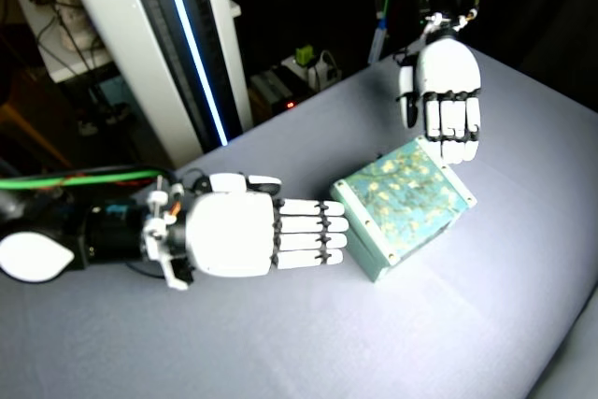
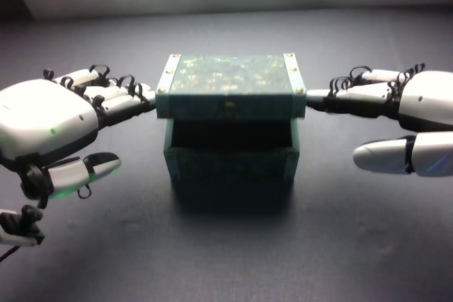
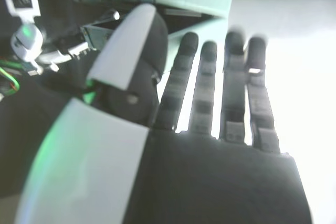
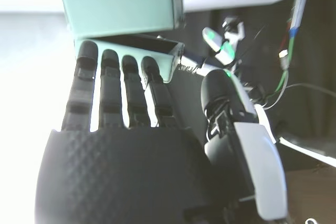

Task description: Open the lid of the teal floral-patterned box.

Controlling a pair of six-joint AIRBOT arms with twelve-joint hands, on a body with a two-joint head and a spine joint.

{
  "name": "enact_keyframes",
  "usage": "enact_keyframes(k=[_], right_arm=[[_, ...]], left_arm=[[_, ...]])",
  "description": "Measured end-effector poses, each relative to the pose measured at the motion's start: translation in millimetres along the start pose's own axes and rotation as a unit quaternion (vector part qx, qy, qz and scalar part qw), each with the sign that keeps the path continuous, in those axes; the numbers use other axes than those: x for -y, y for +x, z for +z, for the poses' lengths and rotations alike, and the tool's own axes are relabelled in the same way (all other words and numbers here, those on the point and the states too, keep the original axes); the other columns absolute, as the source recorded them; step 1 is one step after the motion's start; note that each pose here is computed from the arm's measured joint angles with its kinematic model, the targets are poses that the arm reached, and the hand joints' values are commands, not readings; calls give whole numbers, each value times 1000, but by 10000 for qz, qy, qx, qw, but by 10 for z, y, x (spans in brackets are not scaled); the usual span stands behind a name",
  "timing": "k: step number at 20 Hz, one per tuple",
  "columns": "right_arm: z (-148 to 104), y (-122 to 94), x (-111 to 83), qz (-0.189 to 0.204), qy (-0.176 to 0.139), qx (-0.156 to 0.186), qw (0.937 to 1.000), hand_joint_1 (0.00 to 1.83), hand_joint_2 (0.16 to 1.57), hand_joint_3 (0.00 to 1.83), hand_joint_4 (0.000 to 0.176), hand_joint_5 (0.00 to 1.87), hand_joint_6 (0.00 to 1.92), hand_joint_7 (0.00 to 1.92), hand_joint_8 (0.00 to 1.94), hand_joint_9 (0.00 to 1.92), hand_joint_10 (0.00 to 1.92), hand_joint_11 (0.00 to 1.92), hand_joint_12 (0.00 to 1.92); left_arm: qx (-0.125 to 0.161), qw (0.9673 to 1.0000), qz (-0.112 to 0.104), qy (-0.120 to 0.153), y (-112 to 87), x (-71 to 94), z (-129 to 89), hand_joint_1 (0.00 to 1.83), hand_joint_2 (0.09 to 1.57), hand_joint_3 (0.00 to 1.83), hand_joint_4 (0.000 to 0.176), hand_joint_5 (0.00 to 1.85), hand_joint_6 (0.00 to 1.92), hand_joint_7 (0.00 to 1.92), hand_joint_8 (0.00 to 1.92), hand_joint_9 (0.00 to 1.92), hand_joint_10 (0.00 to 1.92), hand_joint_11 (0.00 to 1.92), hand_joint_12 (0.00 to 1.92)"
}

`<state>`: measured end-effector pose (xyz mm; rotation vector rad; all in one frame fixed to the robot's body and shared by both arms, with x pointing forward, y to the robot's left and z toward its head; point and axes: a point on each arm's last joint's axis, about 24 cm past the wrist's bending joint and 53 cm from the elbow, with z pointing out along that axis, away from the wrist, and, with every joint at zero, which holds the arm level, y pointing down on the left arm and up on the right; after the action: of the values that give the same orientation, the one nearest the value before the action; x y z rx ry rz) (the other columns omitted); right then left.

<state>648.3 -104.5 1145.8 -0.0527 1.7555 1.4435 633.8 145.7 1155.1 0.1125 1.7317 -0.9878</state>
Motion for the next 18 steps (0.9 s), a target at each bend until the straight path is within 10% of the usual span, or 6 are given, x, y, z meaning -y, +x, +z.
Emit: enact_keyframes(k=[3, 4, 6, 8, 14, 18], right_arm=[[-5, -97, -43, 88, -112, 241, 9996, 157, 1474, 0, 15, 0, 0, 4, 0, 4, 0, 0, 97], [-7, -137, -67, 154, -176, 343, 9991, 115, 1469, 0, 5, 0, 0, 0, 0, 20, 5, 32, 84], [-5, -155, -73, 253, -221, 440, 9985, 87, 1432, 0, 15, 15, 2, 31, 3, 64, 5, 86, 109], [8, -152, -78, 285, -247, 462, 9982, 43, 1436, 0, 16, 13, 0, 30, 0, 50, 1, 58, 102], [38, -245, -109, 444, -413, 765, 9952, 96, 1385, 0, 14, 70, 5, 76, 3, 91, 4, 82, 103], [55, -331, -78, 511, -435, 984, 9929, 81, 1390, 0, 0, 85, 8, 89, 9, 103, 9, 94, 105]], left_arm=[[245, 9994, -244, 17, -50, -7, -5, 745, 1479, 0, 24, 0, 0, 38, 2, 264, 5, 3, 844], [307, 9992, -274, 29, -53, 1, 7, 720, 1487, 3, 0, 0, 0, 10, 3, 192, 0, 0, 844], [436, 9984, -365, 40, -85, -11, 13, 377, 1531, 19, 0, 13, 3, 62, 10, 80, 7, 0, 313], [525, 9976, -461, 2, -95, -39, 6, 359, 1549, 10, 0, 7, 3, 67, 3, 78, 2, 0, 228], [924, 9933, -691, 53, -181, -49, 29, 580, 1487, 0, 0, 48, 2, 73, 3, 102, 3, 0, 343], [1053, 9910, -823, 73, -199, -44, 48, 358, 1472, 0, 0, 80, 4, 117, 1, 128, 0, 0, 346]])
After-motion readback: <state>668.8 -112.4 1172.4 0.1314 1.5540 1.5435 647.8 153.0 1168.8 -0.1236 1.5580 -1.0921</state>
